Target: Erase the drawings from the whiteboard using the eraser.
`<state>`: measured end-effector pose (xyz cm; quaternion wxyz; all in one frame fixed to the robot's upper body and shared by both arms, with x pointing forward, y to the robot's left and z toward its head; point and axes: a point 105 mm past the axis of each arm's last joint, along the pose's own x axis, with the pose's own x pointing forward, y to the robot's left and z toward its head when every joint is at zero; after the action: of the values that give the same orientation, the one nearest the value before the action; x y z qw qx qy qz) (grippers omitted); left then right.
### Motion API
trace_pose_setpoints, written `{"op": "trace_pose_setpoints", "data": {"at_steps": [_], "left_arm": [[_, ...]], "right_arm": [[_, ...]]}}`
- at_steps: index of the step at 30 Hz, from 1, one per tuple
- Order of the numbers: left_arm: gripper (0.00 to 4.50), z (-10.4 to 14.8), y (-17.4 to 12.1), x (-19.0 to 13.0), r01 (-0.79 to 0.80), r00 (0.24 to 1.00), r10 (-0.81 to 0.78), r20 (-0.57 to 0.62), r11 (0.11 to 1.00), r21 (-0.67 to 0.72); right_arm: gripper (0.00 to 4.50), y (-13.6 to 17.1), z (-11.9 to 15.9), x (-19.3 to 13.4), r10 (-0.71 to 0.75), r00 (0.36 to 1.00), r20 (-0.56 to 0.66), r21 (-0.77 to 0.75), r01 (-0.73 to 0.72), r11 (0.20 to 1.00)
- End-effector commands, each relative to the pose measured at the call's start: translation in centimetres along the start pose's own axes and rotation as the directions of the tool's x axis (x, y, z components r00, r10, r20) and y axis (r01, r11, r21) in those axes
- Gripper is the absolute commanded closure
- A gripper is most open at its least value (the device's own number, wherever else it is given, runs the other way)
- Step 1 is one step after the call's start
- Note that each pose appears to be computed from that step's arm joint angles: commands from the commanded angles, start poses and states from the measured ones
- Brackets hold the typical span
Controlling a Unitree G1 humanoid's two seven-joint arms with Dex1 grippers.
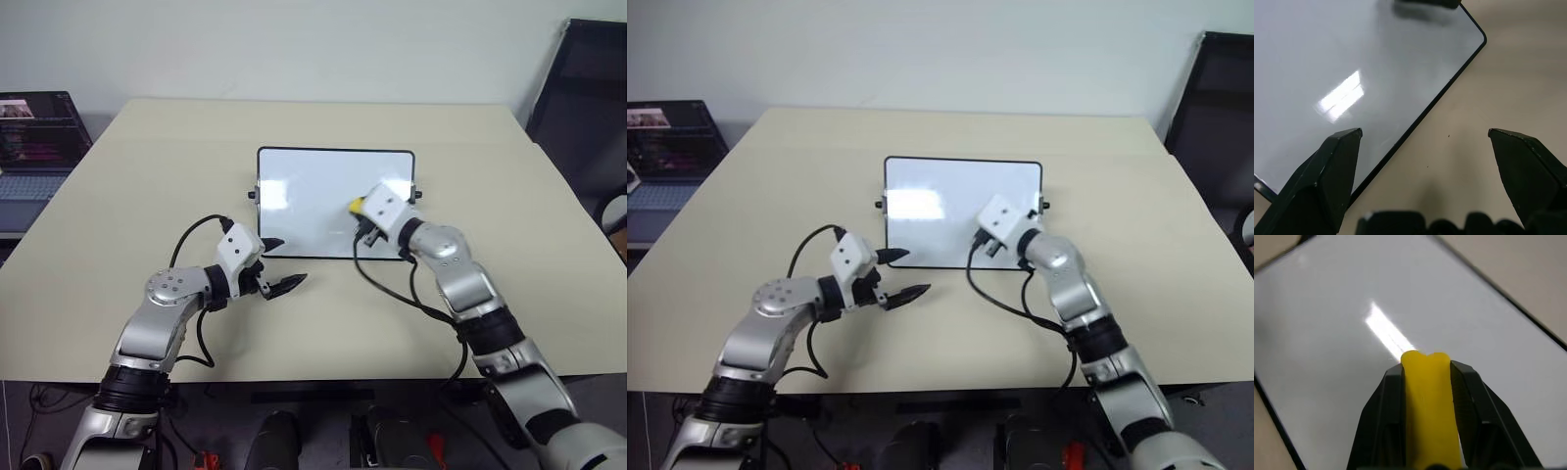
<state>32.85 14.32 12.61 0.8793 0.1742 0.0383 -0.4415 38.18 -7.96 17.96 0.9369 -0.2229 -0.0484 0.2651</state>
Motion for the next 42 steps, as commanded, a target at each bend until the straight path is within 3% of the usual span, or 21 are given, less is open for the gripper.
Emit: {"op": "trace_pose_setpoints", "data": {"at_steps": [1, 7, 12, 20, 27, 37, 42], "left_arm": [[0.00, 3.4, -0.4, 0.9, 0.027, 0.994, -0.036, 0.099, 0.996, 0.088], [0.00, 5.1, -0.8, 2.2, 0.119, 0.982, -0.135, 0.129, 0.985, 0.127], [0.00, 6.0, -2.6, 4.2, 0.279, 0.946, -0.299, 0.129, 0.948, 0.154], [0.00, 7.9, -4.6, 8.6, 0.427, 0.879, -0.462, 0.121, 0.874, 0.231], [0.00, 8.2, -5.4, 9.7, 0.484, 0.843, -0.530, 0.092, 0.822, 0.300], [0.00, 7.6, -6.1, 10.0, 0.498, 0.834, -0.548, 0.064, 0.797, 0.343], [0.00, 7.8, -6.2, 10.4, 0.490, 0.836, -0.544, 0.076, 0.801, 0.343]], "right_arm": [[3.54, -2.8, 0.5, -3.3, -0.139, 0.990, 0.002, 0.114, 0.138, 0.984], [3.54, -3.9, -3.0, -8.4, -0.280, 0.948, -0.154, 0.216, 0.308, 0.926], [3.54, -4.0, -6.0, -10.3, -0.317, 0.900, -0.299, 0.237, 0.392, 0.889], [3.54, -4.5, -8.3, -9.7, -0.321, 0.867, -0.382, 0.263, 0.435, 0.861], [3.54, -5.4, -9.6, -9.5, -0.335, 0.846, -0.415, 0.321, 0.481, 0.816], [3.54, -6.5, -9.9, -8.4, -0.327, 0.853, -0.406, 0.323, 0.469, 0.822], [1.98, -6.9, -10.1, -8.3, -0.332, 0.853, -0.404, 0.319, 0.471, 0.823]]}}
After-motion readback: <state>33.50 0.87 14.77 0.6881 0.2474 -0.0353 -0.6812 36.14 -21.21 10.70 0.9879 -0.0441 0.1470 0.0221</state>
